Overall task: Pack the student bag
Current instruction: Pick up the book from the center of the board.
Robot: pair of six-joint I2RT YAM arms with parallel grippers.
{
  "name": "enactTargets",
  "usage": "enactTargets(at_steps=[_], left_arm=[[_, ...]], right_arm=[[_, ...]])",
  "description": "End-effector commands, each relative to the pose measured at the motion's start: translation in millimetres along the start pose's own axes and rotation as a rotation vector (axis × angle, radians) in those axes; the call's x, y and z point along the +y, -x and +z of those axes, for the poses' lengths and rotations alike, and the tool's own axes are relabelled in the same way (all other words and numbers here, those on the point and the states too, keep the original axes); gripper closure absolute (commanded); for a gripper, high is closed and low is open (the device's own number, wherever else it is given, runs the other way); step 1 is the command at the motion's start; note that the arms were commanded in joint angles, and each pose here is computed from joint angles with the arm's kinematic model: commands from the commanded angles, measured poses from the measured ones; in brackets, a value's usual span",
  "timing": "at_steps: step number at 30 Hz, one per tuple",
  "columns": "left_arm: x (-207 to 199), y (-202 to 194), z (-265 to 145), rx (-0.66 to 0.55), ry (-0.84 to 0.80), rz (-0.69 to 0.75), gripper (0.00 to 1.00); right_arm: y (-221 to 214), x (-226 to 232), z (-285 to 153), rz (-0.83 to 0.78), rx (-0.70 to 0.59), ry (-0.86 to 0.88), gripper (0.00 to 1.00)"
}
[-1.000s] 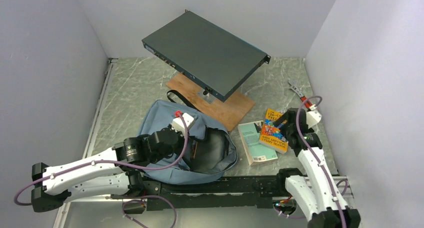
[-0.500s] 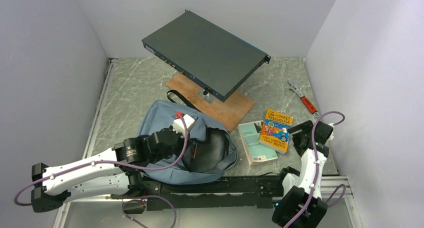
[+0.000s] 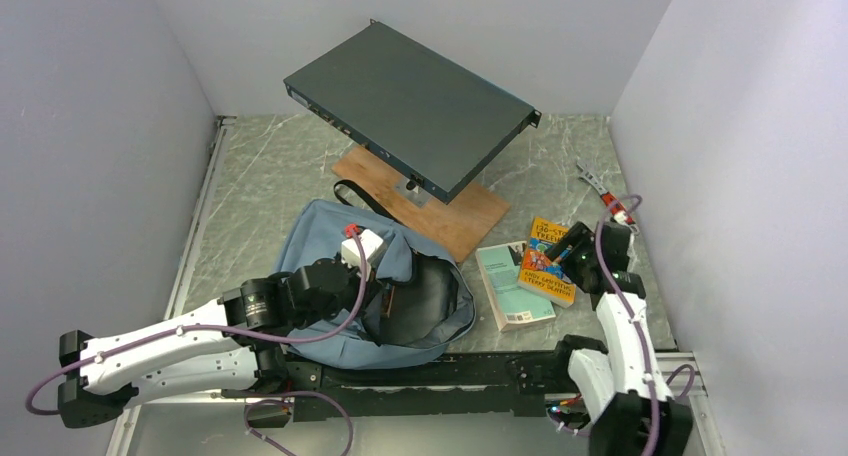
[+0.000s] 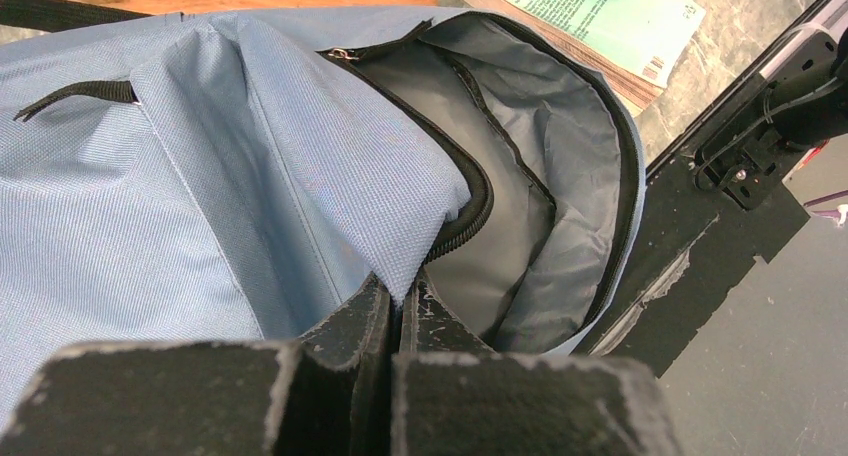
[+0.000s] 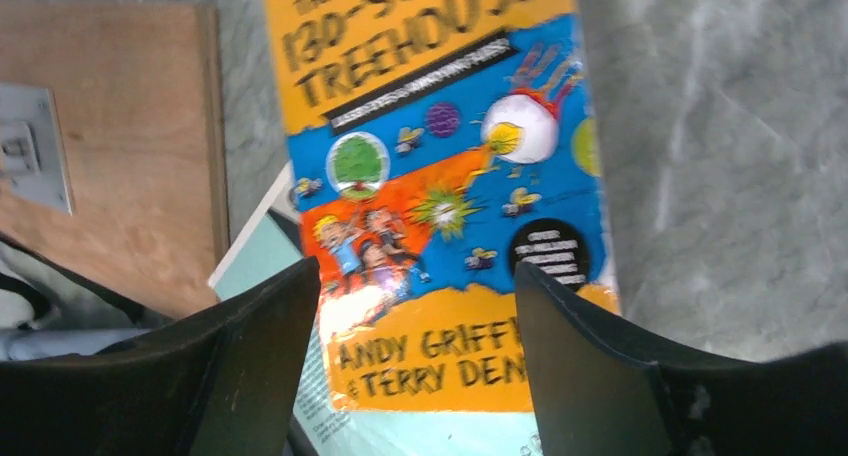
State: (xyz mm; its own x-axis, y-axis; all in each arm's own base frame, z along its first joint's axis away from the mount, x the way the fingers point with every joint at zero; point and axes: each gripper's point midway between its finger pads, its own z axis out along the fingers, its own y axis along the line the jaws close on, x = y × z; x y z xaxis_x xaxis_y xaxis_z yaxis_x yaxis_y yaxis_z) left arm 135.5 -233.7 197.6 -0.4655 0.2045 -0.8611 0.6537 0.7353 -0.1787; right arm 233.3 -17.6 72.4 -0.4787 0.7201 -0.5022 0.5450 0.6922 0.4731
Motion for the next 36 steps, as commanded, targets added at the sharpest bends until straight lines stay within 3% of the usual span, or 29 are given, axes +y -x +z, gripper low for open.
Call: enactTargets(at_steps=[1,6,19,27,36], left_arm=[[-2.2,15.4,-6.3,-0.058,-0.015,-0.007,1.0],[2.1,23.6,-16.7,-0.106,-0.023,0.027,1.0],[9.8,18.9,-25.4,-0.162,-0.036,0.052,1.0],[15.8,16.9,-31.1,-0.172,-0.024,0.056,1.0],[16.6,16.3,-34.9,-0.177,-0.028,0.036,1.0]], right_arm=[[28.8,21.0,-19.4,-0.12,-0.129,-0.129,0.23],[8.2,36.6,-34.2,-0.236,-0.116,-0.226,0.15],[-49.7,28.3,-74.3,-0.639,-0.137,-0.581,0.15],[-67.1,37.1,-61.7,-0.807,-0.16,-0.642,0.17],[-90.3,52.9,-48.0,-0.877,-0.134,-0.602,0.18]])
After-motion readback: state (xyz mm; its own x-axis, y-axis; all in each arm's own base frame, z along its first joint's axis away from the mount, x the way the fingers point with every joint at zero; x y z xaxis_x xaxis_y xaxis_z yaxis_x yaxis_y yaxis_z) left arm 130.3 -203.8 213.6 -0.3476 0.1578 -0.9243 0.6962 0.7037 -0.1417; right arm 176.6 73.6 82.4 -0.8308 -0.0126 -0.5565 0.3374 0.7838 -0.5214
